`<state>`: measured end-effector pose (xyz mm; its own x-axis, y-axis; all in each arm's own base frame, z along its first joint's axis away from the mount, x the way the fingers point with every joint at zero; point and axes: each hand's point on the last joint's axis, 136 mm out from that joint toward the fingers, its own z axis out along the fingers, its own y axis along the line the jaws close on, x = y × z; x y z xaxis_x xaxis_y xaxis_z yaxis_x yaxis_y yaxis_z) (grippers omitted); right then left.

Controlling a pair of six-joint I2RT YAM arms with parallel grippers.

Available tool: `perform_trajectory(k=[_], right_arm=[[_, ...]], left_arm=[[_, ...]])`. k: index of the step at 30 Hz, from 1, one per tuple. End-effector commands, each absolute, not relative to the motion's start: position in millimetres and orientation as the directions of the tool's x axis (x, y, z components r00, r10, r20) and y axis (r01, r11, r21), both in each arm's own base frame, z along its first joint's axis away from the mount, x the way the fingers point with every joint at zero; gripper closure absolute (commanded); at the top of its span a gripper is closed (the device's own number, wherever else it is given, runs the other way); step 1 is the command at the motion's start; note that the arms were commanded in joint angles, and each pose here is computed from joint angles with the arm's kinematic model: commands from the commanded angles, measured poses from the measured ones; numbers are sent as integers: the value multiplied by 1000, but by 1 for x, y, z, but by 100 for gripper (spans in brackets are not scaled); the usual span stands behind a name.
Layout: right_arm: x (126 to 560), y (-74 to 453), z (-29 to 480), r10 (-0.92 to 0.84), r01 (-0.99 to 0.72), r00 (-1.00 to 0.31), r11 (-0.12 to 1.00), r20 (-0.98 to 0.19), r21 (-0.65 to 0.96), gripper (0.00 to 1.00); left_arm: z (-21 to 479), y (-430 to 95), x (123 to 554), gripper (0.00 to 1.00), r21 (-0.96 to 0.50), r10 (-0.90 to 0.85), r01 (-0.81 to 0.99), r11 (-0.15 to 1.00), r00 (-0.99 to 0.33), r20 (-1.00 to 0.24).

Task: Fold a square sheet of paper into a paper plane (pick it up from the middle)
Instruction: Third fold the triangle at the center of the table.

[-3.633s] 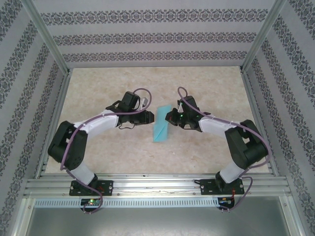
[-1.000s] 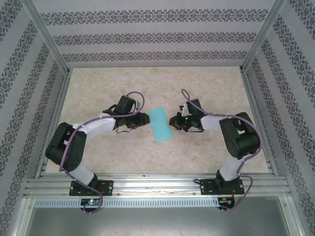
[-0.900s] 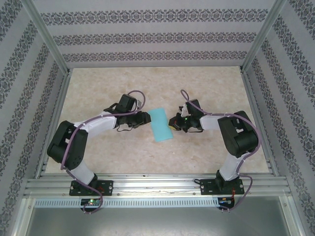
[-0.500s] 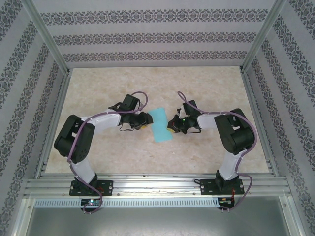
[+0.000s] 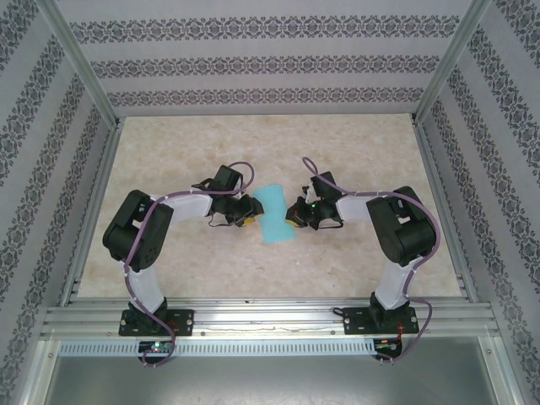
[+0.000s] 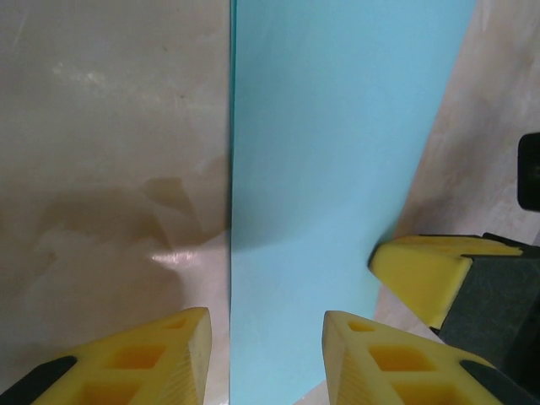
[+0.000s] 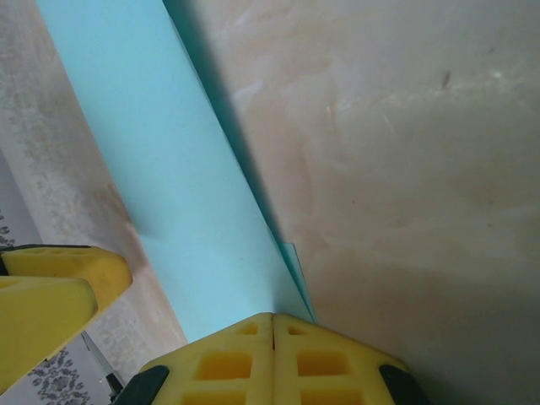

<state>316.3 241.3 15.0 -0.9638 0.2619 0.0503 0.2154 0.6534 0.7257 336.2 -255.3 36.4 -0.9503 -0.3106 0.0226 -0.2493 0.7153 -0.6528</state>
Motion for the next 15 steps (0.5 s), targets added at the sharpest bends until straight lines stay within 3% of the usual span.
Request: perform_trajectory(k=[1,15], right_arm=[[299,236,-11,276,281,-955,708,112,648,100],[300,238,-7,266,264,-959,707,100,656,100]], left_arm=[[32,-260,337,60,-652,-333,-278,705,-942,41],[18,-262,341,57,-617,-375,-357,701,-921,107]])
